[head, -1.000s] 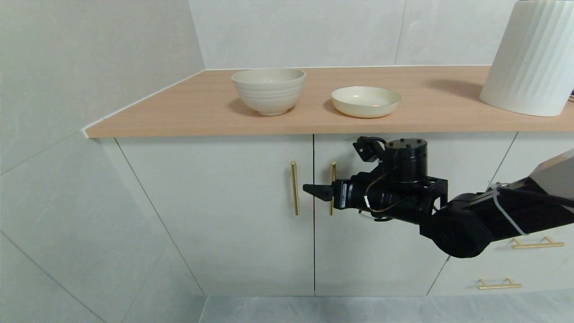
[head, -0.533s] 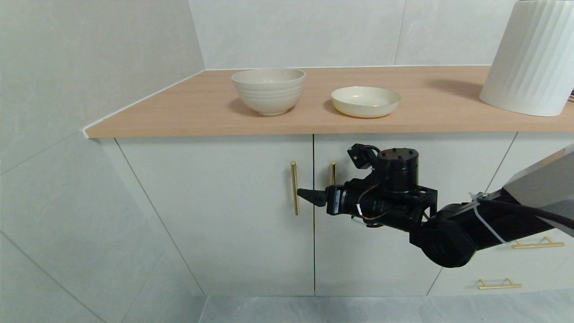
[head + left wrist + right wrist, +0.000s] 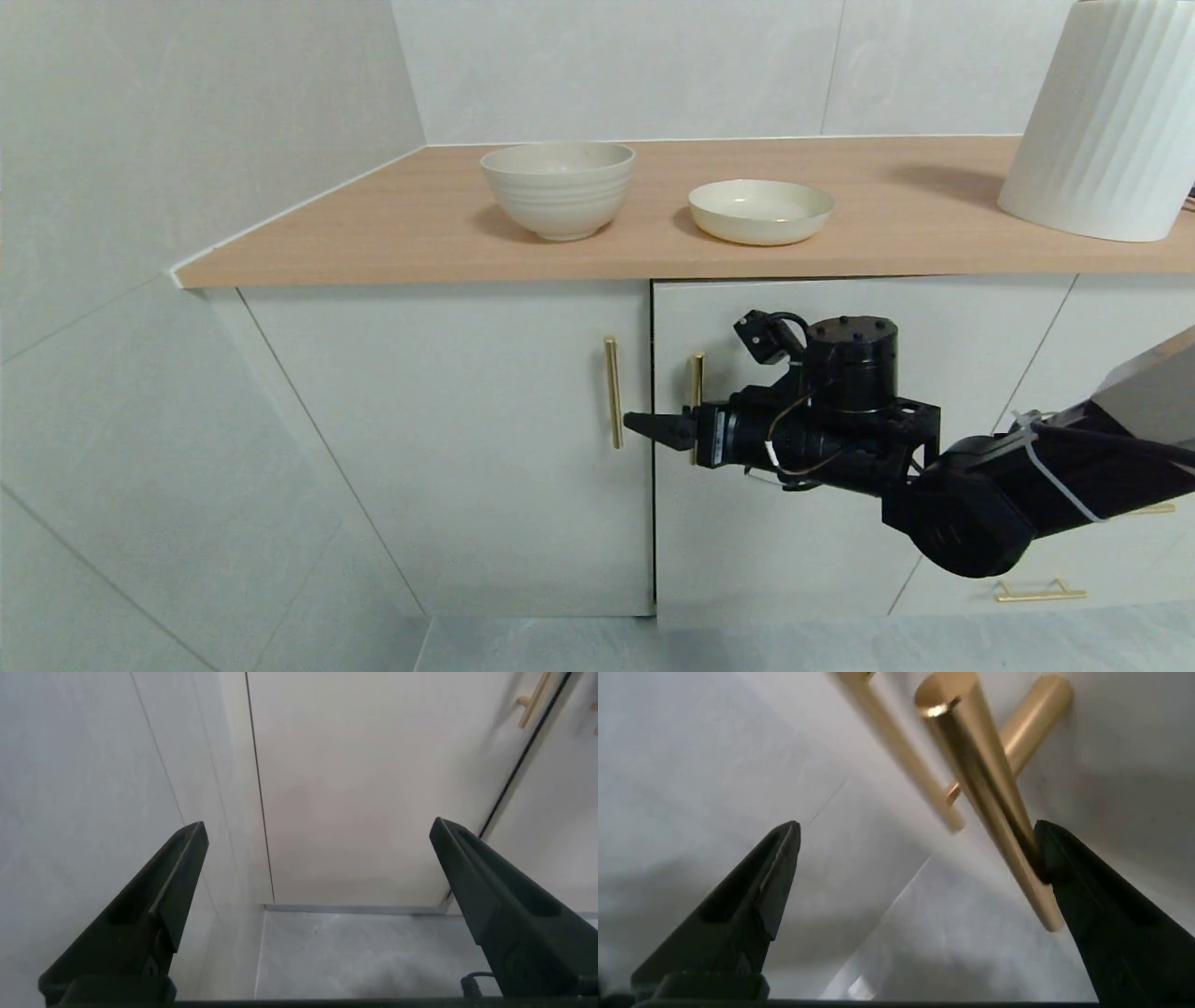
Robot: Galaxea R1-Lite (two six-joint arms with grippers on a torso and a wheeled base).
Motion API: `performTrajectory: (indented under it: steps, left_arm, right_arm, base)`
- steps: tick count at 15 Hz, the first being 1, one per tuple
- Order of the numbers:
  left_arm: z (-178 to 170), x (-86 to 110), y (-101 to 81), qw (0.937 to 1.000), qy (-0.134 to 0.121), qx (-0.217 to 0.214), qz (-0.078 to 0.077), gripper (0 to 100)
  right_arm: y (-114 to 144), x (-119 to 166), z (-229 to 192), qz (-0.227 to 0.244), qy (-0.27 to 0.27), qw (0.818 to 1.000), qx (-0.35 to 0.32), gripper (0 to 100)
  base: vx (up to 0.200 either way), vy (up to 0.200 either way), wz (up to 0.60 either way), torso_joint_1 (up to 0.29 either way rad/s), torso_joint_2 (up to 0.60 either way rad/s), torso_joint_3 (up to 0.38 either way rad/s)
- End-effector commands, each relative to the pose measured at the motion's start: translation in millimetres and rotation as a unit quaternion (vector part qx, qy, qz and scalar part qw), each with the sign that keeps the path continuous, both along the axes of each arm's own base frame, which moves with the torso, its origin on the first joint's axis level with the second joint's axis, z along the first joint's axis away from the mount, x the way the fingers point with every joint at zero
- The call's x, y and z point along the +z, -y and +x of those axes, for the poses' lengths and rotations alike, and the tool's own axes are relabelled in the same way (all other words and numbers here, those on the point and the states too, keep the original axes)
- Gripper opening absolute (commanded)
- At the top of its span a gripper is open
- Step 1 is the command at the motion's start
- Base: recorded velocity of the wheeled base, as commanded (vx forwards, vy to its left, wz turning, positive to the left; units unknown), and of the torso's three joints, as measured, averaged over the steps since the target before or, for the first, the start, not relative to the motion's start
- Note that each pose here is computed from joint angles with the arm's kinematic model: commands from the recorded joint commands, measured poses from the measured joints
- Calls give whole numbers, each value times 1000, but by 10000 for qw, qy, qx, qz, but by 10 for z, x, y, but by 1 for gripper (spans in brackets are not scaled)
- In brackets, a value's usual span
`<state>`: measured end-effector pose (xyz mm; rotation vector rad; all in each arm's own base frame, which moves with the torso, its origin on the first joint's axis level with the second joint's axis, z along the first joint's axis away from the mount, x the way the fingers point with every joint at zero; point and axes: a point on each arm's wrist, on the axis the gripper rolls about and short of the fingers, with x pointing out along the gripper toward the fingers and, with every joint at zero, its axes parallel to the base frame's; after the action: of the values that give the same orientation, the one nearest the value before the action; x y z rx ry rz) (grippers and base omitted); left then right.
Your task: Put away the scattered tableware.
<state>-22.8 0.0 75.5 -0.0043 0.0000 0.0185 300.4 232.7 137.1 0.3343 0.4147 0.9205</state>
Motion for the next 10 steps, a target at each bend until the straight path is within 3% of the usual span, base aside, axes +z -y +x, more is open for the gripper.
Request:
performTrajectory:
  steps: [1, 10]
  left_arm:
    - [0, 0, 0, 10000, 0, -1, -2, 100]
    - [0, 0, 0, 10000, 0, -1, -2, 100]
  right_arm:
    - [111, 142, -168, 119, 25, 9993, 342, 100]
    - [317, 167, -615, 111, -192, 9928, 1181, 100]
  base:
    - [0, 0, 0, 0, 0, 0]
    - [0, 0, 0, 0, 0, 0]
